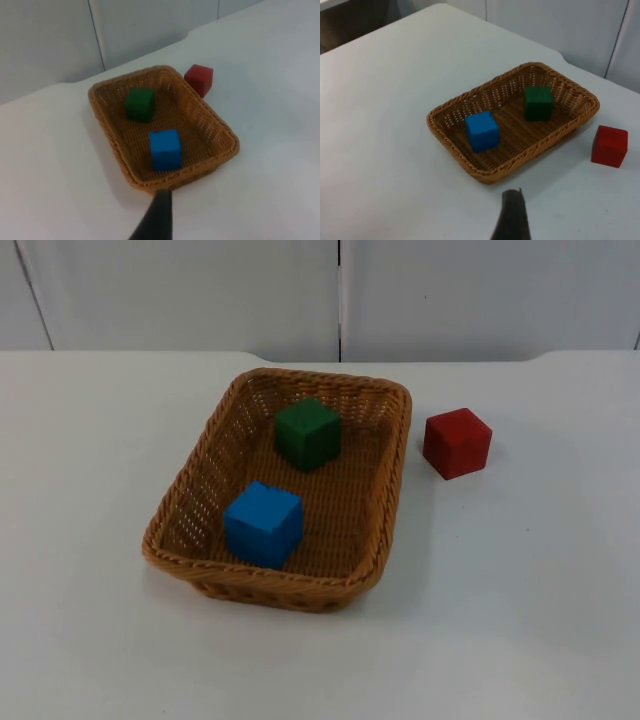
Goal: Pick up one cube with each hand and place exactly two cubes into the same basket, leaving the remaining cube outside.
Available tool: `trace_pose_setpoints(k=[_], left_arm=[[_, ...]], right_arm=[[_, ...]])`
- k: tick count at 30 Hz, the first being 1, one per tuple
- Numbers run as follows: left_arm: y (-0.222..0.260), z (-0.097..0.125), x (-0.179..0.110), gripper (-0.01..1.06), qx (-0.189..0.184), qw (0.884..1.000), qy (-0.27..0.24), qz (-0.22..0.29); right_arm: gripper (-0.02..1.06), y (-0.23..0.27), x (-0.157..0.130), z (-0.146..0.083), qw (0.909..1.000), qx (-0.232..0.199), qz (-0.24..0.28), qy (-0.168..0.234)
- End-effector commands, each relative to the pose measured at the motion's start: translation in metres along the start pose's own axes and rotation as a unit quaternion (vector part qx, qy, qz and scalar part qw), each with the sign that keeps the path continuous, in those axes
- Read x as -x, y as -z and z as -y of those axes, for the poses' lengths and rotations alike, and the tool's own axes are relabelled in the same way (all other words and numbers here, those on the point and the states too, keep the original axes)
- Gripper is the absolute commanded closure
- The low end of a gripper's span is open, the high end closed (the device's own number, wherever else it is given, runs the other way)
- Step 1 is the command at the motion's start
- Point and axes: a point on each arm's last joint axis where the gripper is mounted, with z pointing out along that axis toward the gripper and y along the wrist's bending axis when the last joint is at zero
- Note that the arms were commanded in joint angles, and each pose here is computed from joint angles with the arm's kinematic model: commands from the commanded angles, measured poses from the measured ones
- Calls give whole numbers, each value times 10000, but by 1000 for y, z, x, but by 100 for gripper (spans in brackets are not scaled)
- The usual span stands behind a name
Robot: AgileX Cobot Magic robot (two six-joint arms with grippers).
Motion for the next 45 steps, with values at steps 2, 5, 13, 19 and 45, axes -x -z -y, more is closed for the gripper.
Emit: trace_pose_setpoints(k=[2, 5, 13, 19, 45], left_arm=[[8, 3, -6, 20, -64, 9999, 30, 150], [12, 1, -12, 20, 70, 9999, -77, 77], [11, -1, -17, 20, 153, 9998, -12, -100], [-4, -1, -31, 20, 87, 9990, 45, -433], [-6, -3, -34, 20, 241, 9982, 58, -553]], right_arm=[[44, 13, -4, -4, 9999, 52, 99, 15], [44, 23, -8, -7, 9998, 84, 151, 60], [44, 37, -18, -12, 9997, 136, 180, 81], [44, 42, -37, -13, 9997, 14, 229, -85], [44, 64, -90, -5, 9951, -879, -314, -339]])
